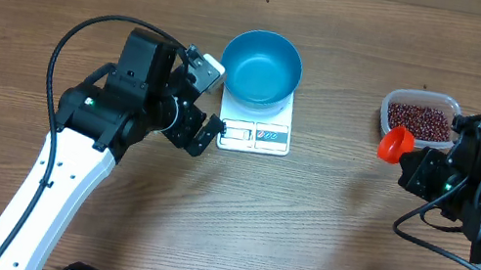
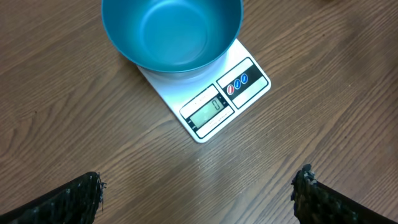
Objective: Scoop item into bowl and weigh 150g on scale
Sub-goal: 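Move the scoop with the right gripper over the bean tub, then dip the scoop into the red beans and scoop with the right gripper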
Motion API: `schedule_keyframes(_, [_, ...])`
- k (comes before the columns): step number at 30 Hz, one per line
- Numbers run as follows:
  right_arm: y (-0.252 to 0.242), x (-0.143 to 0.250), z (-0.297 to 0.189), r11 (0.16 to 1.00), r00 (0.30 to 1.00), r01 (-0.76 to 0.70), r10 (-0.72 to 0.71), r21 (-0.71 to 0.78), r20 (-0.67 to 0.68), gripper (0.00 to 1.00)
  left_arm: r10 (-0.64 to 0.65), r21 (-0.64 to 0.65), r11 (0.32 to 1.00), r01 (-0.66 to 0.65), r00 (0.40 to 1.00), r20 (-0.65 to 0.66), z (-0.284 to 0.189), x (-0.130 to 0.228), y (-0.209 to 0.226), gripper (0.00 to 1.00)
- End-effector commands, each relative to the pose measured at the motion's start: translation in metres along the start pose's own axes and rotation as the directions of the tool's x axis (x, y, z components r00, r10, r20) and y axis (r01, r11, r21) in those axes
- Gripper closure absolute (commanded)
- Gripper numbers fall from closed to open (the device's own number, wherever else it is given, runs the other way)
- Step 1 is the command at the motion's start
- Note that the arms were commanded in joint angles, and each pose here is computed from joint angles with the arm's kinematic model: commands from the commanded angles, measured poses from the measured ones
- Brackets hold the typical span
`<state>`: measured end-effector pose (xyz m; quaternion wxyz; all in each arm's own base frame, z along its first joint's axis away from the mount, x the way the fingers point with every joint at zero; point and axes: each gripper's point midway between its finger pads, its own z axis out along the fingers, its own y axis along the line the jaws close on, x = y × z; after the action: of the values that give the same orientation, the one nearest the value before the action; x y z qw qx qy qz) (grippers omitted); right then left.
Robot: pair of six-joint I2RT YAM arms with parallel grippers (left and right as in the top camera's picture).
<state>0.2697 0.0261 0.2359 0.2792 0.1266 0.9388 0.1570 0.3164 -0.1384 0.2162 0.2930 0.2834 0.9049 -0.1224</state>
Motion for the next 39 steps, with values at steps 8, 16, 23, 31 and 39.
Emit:
schedule_keyframes(8, [0.003, -0.008, -0.009, 1.0, 0.999, 0.002, -0.002, -0.001, 0.036, 0.96, -0.064, 0.001, 0.998, 0.064, 0.998, 0.007, 0.002, -0.002, 0.002, 0.0])
schedule_keyframes(16, [0.002, -0.008, -0.009, 1.0, 0.999, 0.002, -0.002, 0.004, 0.037, 0.96, -0.064, 0.001, 0.998, 0.064, 0.998, 0.007, 0.002, -0.002, 0.002, 0.0])
schedule_keyframes(23, [0.001, -0.012, -0.017, 0.999, 1.0, 0.015, -0.016, 0.037, 0.011, 0.96, -0.064, 0.001, 0.998, 0.064, 0.998, 0.007, 0.002, -0.002, 0.002, 0.0])
schedule_keyframes(31, [-0.002, -0.093, -0.047, 0.973, 0.994, 0.085, -0.097, 0.217, 0.048, 0.96, -0.064, 0.001, 0.998, 0.064, 0.998, 0.007, 0.002, -0.002, 0.002, 0.0])
schedule_keyframes(39, [-0.036, -0.122, -0.017, 0.944, 0.984, 0.179, -0.179, 0.277, -0.026, 0.96, -0.064, 0.001, 0.998, 0.064, 0.998, 0.007, 0.002, -0.002, 0.002, 0.01])
